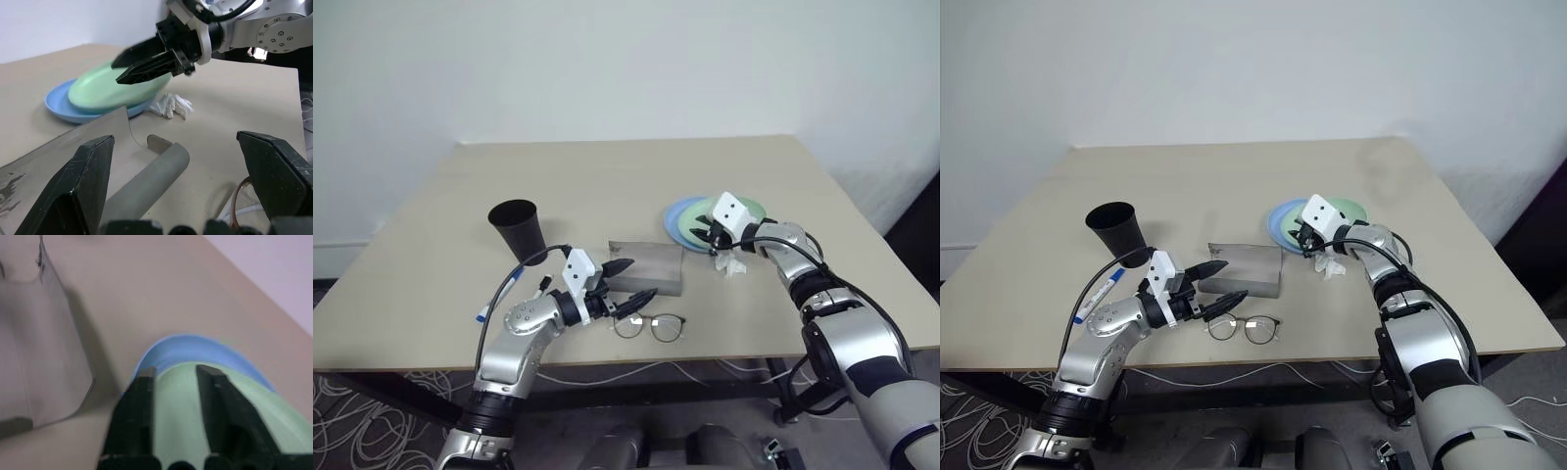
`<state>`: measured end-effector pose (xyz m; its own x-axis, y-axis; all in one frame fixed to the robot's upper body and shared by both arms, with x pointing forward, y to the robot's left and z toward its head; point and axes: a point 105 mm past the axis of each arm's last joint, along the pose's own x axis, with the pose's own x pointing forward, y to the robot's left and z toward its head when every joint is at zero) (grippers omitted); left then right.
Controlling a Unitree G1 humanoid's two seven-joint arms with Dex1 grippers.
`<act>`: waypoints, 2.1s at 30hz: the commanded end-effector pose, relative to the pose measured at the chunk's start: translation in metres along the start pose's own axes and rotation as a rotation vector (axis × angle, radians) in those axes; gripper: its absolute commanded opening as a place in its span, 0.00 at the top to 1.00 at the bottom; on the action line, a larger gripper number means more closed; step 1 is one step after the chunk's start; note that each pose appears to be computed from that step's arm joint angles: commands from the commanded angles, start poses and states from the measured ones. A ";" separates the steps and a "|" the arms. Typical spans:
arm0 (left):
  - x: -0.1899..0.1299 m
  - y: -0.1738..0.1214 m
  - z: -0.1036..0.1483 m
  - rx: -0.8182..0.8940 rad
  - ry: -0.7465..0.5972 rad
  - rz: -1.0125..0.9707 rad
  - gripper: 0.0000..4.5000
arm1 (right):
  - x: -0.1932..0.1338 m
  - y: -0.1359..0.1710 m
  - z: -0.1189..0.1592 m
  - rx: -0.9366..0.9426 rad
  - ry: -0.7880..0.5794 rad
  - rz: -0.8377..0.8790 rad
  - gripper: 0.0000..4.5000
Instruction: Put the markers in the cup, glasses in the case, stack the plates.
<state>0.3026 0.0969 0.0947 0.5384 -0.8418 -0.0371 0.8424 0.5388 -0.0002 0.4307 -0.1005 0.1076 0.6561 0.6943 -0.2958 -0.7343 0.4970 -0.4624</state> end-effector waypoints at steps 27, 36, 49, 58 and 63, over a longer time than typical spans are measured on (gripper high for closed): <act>0.009 0.001 0.015 0.045 -0.043 -0.042 0.05 | -0.073 0.004 -0.033 0.208 0.100 -0.047 0.01; 0.011 0.002 0.016 0.048 -0.046 -0.047 0.05 | -0.067 0.005 -0.062 0.406 0.237 -0.154 0.01; 0.009 0.003 0.015 0.051 -0.043 -0.035 0.05 | -0.064 0.007 -0.059 0.450 0.238 -0.135 0.57; 0.009 0.002 0.015 0.048 -0.042 -0.035 0.05 | -0.071 0.012 -0.045 0.364 0.186 -0.058 0.99; 0.008 0.003 0.015 0.047 -0.041 -0.035 0.05 | -0.079 0.013 -0.018 0.281 0.074 0.047 0.99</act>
<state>0.3077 0.0910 0.0947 0.5110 -0.8589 -0.0337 0.8594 0.5113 -0.0016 0.3715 -0.1638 0.0827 0.6291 0.6322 -0.4524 -0.7520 0.6422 -0.1483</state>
